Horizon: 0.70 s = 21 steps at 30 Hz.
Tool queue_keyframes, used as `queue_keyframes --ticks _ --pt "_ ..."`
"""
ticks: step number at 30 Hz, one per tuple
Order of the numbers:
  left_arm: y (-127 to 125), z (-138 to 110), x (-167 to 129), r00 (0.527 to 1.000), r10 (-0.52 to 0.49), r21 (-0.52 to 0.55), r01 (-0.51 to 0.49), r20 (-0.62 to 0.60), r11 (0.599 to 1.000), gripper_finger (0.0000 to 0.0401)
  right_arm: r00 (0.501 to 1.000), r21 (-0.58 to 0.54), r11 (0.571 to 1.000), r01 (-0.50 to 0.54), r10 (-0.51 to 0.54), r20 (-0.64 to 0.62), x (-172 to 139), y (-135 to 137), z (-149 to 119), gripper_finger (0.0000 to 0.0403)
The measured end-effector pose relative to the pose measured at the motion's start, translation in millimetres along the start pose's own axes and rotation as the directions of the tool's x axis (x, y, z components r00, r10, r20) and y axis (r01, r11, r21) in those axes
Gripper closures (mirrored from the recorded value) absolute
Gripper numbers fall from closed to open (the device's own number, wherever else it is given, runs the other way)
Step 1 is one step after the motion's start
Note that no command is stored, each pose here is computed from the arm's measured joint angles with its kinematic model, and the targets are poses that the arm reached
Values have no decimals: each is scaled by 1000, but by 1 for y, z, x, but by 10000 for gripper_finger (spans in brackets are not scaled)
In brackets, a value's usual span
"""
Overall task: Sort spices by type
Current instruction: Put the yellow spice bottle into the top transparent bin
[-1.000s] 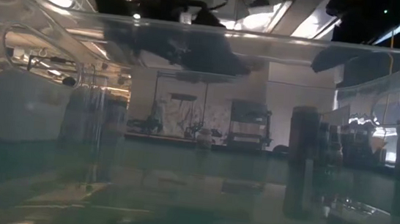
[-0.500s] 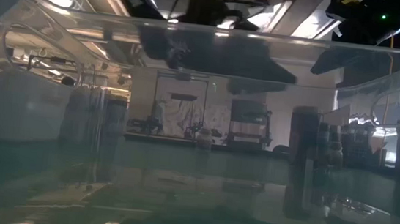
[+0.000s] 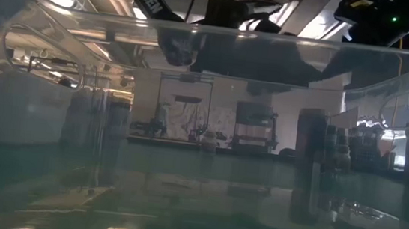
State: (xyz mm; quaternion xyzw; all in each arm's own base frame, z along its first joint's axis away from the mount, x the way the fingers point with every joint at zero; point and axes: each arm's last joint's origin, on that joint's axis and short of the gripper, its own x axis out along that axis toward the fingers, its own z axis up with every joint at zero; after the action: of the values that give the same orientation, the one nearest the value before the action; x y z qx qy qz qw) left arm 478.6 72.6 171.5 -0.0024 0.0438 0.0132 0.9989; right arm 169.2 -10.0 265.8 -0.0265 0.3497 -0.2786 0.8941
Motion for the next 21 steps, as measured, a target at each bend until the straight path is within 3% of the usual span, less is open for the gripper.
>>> queue_keyframes --ticks 6,21 --pt "-12 3 2 999 32 106 -36 34 994 122 1000 -6 1000 2 -2 -10 0 0 -1 94" --pt "-22 7 4 999 17 88 -20 33 996 122 1000 -9 1000 5 -5 -16 0 0 -2 93"
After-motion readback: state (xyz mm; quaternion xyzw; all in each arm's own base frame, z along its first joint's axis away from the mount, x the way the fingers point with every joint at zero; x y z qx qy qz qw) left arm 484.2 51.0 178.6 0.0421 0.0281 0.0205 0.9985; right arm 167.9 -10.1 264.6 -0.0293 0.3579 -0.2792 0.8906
